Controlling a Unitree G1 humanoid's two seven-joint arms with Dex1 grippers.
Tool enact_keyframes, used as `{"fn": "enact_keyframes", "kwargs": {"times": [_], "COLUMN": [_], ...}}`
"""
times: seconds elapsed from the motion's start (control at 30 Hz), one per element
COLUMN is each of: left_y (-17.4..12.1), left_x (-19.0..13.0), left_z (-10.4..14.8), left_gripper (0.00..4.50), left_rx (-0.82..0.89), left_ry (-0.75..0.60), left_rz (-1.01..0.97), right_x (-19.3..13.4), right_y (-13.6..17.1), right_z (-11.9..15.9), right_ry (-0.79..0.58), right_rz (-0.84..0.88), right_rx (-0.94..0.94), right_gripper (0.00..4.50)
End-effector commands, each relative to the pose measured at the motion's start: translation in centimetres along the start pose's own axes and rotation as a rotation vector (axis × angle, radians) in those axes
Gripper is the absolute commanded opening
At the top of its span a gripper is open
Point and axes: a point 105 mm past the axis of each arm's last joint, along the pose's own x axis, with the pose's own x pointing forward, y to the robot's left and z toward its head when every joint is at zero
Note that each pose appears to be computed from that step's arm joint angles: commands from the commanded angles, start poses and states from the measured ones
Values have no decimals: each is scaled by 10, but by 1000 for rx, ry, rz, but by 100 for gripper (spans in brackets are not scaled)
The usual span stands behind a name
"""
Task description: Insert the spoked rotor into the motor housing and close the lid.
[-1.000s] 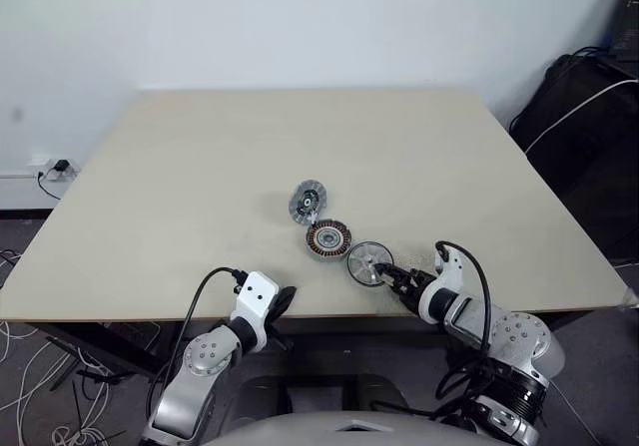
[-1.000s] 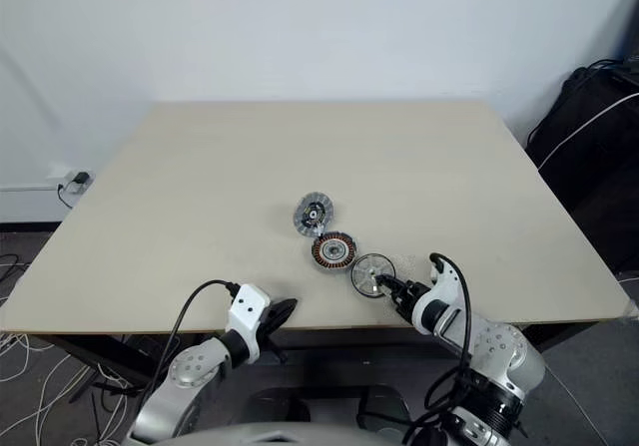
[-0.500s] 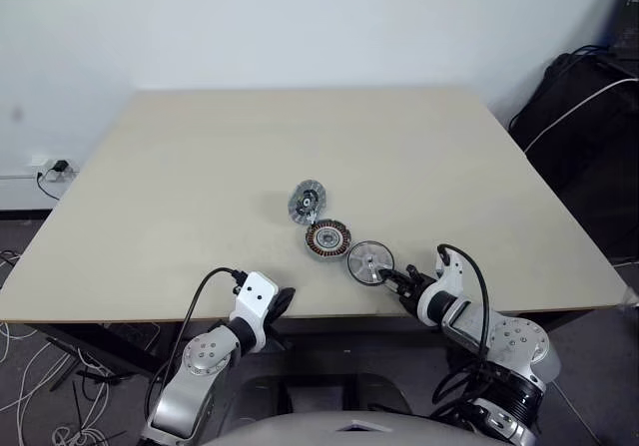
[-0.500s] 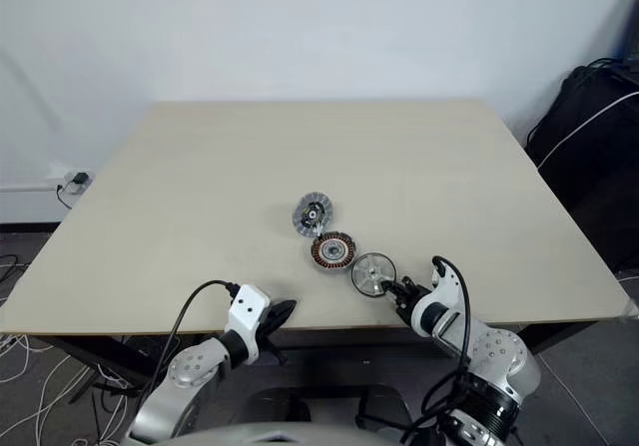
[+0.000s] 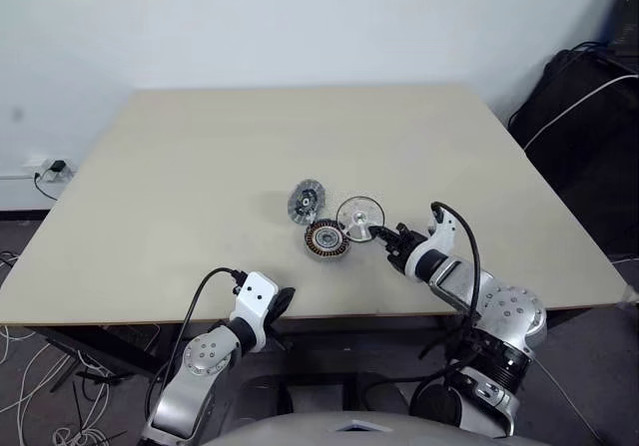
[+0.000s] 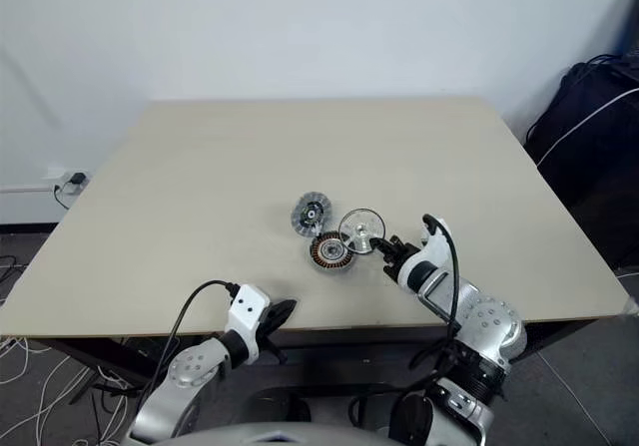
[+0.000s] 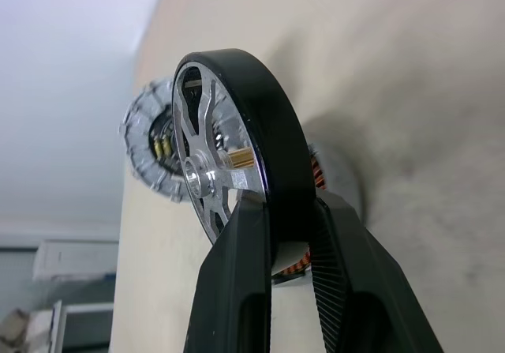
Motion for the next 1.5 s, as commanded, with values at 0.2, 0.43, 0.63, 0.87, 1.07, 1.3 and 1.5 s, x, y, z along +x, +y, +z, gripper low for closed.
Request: {"fn": "enact_keyframes", "kwargs": {"times": [0.2,0.43,0.63,0.87,1.07,1.3,1.5], "left_y": [1,0,2,2,2,1,1], "left_x": [-4,-5,-5,-5,-5,-5,-4], "left_z": [15,14,14,15,15,15,16], "left_gripper": [0,0,0,0,0,0,0], "left_rx": [17,20,22,22,24,26,28], "left_ry": [-62,-62,-63,-63,-63,-62,-62], "left_rz": [19,24,27,23,19,16,14], "right_x": [33,42,43,40,38,37,41], "right_y": [30,30,24,14,6,-2,-7], "right_z": [-34,-46,-53,-59,-62,-65,-68], "right_ry": [94,134,161,179,190,195,207], "right_rz": [94,95,76,48,21,-5,-21], "right_rx": [50,67,67,87,100,115,125], "right_gripper": [37,37,37,37,37,37,37]}}
